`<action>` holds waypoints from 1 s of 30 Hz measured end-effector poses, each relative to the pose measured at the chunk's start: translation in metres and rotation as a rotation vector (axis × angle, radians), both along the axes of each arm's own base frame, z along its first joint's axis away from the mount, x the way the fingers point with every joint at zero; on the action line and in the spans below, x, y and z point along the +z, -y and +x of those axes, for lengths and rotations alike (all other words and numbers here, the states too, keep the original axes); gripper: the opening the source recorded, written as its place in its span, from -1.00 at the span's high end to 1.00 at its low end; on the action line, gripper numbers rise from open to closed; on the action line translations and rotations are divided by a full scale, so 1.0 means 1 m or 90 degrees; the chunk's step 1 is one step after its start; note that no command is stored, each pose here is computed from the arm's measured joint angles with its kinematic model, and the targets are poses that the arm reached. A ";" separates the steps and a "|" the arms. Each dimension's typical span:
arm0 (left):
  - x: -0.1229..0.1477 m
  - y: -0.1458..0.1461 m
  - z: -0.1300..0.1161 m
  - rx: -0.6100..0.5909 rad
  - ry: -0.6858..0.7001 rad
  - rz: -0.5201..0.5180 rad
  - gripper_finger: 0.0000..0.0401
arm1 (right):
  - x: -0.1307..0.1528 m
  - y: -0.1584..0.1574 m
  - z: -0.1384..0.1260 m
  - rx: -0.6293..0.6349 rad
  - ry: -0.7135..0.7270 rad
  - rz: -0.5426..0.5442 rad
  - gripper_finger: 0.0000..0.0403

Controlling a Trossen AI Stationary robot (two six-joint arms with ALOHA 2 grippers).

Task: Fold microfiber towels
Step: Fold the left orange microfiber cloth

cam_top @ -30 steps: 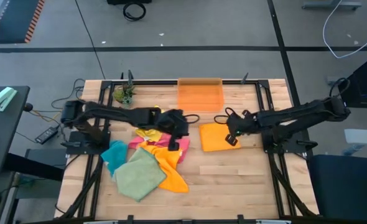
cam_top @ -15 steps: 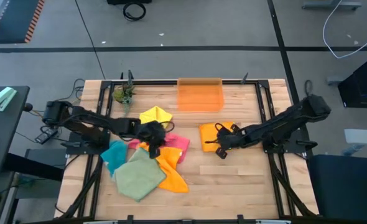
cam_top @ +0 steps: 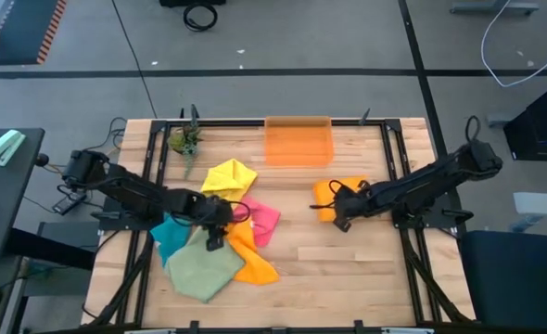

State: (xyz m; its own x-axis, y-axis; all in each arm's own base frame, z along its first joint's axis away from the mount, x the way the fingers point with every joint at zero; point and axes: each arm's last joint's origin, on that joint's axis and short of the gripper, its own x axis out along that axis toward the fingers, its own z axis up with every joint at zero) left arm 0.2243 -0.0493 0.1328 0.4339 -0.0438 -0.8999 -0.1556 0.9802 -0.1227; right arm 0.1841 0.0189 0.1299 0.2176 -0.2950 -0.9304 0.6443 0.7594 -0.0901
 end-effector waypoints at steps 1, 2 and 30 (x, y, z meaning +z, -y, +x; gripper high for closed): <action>0.001 0.002 -0.003 0.001 -0.002 0.013 0.31 | 0.003 0.002 -0.004 -0.007 -0.012 0.001 1.00; 0.003 0.003 -0.005 0.000 -0.001 0.023 0.33 | 0.006 0.005 -0.008 -0.013 -0.019 0.000 1.00; 0.068 0.052 -0.029 -0.081 0.284 -0.013 0.46 | 0.036 -0.069 0.134 0.162 0.567 -0.014 0.78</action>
